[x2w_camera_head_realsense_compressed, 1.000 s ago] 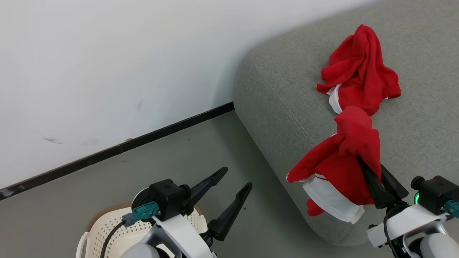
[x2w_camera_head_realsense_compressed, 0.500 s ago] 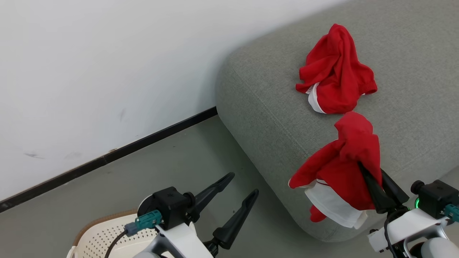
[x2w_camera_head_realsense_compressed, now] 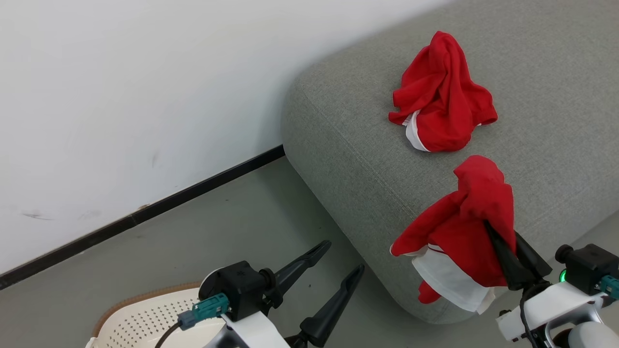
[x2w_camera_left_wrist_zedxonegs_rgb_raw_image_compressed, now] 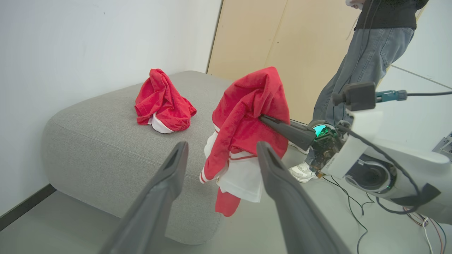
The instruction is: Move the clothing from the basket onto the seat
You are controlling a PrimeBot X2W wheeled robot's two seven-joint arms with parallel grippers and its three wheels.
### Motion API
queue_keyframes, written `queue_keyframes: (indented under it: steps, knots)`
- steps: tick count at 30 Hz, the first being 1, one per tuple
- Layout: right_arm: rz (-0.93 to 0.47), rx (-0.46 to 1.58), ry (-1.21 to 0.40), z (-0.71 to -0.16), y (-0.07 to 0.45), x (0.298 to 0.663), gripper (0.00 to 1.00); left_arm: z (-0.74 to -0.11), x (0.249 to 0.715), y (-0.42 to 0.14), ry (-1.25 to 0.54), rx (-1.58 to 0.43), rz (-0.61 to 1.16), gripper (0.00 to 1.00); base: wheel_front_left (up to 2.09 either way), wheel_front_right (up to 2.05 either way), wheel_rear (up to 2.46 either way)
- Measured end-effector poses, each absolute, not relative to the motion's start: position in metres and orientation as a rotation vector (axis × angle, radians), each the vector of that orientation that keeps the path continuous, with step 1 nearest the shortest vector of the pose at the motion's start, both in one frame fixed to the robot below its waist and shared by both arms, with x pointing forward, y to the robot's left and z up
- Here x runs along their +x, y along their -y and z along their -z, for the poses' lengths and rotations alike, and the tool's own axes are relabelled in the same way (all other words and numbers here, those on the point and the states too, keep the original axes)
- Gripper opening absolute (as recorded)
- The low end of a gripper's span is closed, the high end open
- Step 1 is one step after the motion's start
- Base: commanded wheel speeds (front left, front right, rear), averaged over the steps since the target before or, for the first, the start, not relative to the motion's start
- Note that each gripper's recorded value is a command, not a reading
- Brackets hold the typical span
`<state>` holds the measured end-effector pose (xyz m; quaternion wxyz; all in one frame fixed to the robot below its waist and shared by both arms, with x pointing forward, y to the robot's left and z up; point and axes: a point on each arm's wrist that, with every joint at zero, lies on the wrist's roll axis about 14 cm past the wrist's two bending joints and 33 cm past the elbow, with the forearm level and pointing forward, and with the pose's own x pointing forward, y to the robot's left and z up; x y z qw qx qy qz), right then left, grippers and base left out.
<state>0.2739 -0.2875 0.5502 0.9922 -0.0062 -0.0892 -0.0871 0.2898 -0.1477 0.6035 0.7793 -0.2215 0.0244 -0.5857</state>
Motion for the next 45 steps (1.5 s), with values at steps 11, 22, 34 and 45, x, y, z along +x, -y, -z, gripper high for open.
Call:
queue_keyframes:
  steps: [11, 22, 34, 45]
  knots:
    - [0.196, 0.025, 0.195, -0.557, 0.303, 0.291, 0.0, -0.601, 0.291, 0.145, -0.052, -0.489, 1.265, 1.0, 0.0, 0.0, 0.0]
    - [0.233, 0.101, 0.213, -0.573, 0.333, 0.336, 0.0, -0.593, 0.301, 0.136, -0.07, -0.484, 1.228, 1.0, 0.0, 0.0, 0.0]
    - [0.325, 0.213, 0.227, -0.591, 0.378, 0.388, 0.0, -0.579, 0.315, 0.123, -0.105, -0.481, 1.188, 1.0, 0.0, 0.0, 0.0]
    - [0.407, 0.28, 0.245, -0.604, 0.415, 0.433, 0.0, -0.558, 0.333, 0.112, -0.168, -0.478, 1.153, 1.0, 0.0, 0.0, 0.0]
